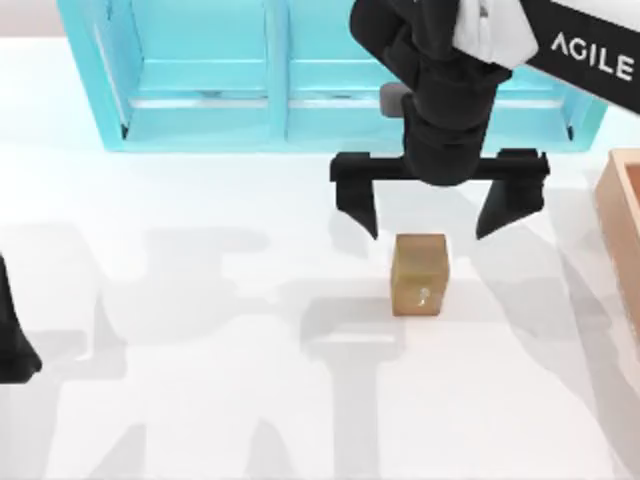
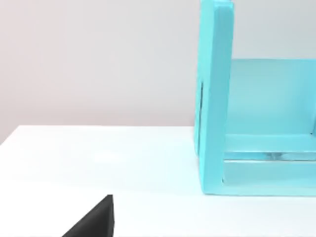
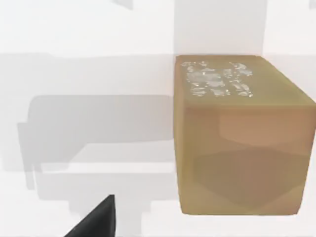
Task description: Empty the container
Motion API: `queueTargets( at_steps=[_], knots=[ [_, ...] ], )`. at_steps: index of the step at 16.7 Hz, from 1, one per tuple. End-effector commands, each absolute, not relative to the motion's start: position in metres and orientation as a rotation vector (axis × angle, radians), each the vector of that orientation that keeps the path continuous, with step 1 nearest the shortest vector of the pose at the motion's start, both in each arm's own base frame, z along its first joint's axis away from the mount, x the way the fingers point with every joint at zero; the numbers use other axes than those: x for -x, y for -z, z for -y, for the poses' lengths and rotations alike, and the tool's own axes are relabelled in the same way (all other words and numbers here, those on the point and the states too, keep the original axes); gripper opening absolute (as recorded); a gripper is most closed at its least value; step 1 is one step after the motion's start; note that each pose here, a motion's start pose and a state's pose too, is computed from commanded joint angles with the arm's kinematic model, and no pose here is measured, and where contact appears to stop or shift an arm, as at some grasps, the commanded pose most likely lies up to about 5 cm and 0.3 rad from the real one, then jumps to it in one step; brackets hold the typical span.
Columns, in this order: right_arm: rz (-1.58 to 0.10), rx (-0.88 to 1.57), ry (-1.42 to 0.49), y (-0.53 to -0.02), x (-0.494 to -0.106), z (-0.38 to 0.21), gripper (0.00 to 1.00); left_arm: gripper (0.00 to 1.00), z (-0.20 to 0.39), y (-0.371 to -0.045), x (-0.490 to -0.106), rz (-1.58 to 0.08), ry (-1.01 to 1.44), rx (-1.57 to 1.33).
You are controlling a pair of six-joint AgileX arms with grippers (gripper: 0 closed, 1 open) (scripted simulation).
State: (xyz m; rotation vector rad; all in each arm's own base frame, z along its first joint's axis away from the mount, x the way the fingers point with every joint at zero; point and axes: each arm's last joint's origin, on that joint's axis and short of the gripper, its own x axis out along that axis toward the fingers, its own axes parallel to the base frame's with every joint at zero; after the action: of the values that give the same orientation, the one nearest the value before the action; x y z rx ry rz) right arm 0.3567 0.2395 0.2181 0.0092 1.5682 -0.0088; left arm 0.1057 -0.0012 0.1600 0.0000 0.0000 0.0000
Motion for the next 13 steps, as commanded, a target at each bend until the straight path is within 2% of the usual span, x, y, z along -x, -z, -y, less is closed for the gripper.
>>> queueTargets(
  at_steps=[3, 6, 10, 13],
  knots=[
    [-1.572, -0.006, 0.009, -0.217, -0.359, -0.235, 1.00, 1.00, 0.001, -0.160, -0.106, 0.000, 0.000, 0.000],
    [-1.579, -0.004, 0.012, -0.220, -0.377, -0.197, 1.00, 1.00, 0.001, -0.160, -0.106, 0.000, 0.000, 0.000],
    [-1.581, -0.005, 0.009, -0.232, -0.402, -0.097, 1.00, 1.00, 0.001, -0.160, -0.106, 0.000, 0.000, 0.000],
    [-1.580, -0.007, 0.006, -0.242, -0.402, -0.001, 1.00, 1.00, 0.001, -0.160, -0.106, 0.000, 0.000, 0.000]
  ],
)
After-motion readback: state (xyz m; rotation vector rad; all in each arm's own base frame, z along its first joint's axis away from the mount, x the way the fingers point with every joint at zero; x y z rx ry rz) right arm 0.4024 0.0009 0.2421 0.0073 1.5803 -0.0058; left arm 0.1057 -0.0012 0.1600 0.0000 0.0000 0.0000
